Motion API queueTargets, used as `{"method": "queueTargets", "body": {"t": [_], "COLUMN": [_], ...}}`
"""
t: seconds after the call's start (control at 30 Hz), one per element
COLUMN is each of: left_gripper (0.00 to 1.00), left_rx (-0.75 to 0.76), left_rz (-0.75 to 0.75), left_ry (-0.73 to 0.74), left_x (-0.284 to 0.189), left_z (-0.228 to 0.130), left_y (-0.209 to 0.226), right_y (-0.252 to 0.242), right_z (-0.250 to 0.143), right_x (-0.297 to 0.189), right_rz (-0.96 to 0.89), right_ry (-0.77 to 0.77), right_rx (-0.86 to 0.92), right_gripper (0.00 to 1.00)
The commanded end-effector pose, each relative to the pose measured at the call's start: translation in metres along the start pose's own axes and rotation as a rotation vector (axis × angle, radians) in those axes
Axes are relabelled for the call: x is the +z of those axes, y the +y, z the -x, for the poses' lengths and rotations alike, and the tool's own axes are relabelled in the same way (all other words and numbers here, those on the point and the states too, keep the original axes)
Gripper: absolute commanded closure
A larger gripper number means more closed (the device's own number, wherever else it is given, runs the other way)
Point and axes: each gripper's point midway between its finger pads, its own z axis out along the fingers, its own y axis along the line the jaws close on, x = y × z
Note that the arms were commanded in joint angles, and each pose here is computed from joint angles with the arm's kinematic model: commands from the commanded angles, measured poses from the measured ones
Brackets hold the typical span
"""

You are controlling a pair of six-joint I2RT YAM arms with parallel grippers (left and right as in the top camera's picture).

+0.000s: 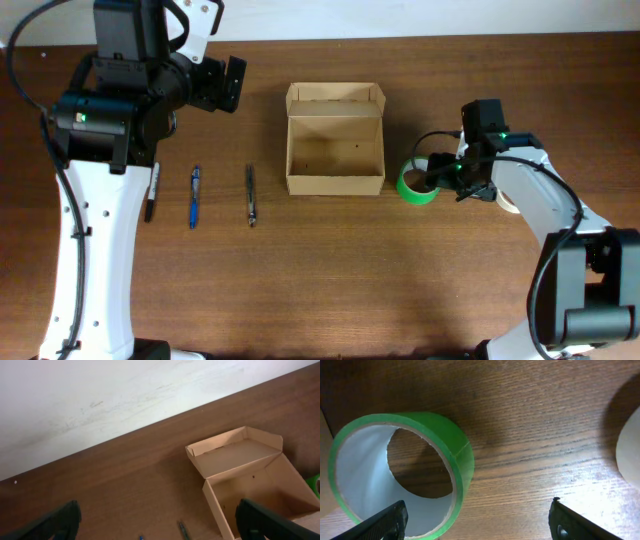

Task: Pack container
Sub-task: 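Lower the right gripper onto the green tape roll and grasp its rim, then carry the green tape into the box and open the right gripper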

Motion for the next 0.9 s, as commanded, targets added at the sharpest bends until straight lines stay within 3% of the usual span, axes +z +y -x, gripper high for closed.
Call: {"method": "queueTargets", "body": {"t": [0.0, 0.23, 0.43, 0.53, 0.77, 0.87], "left_gripper": [0.01, 0.01, 0.01, 0.01, 0.01, 0.01], "left_rx": [0.014, 0.014, 0.015, 0.015, 0.014, 0.014], "left_rz": [0.004, 0.004, 0.003, -0.008, -0.008, -0.007], "left_ry": [-0.014, -0.013, -0.013, -0.015, -0.015, -0.016], "left_x": [-0.003, -0.003, -0.003, -0.003, -0.003, -0.003], "left_z": [0.005, 0.005, 0.005, 0.005, 0.005, 0.005], "left_y": [0.0, 0.0, 0.0, -0.002, -0.002, -0.002], "right_y": [0.0, -0.006, -0.008, -0.008, -0.005, -0.004], "right_z": [-0.007, -0.023, -0.026, -0.024, -0.021, -0.021], "right_x": [0.012, 0.02, 0.023, 0.024, 0.024, 0.024], "right_rz": [0.007, -0.002, -0.014, -0.014, -0.003, -0.002], "right_ry": [0.042, 0.119, 0.137, 0.131, 0.117, 0.117], "right_rx": [-0.086, -0.245, -0.25, -0.231, -0.19, -0.165], "right_gripper": [0.16, 0.16, 0.18, 0.36, 0.96, 0.96]}}
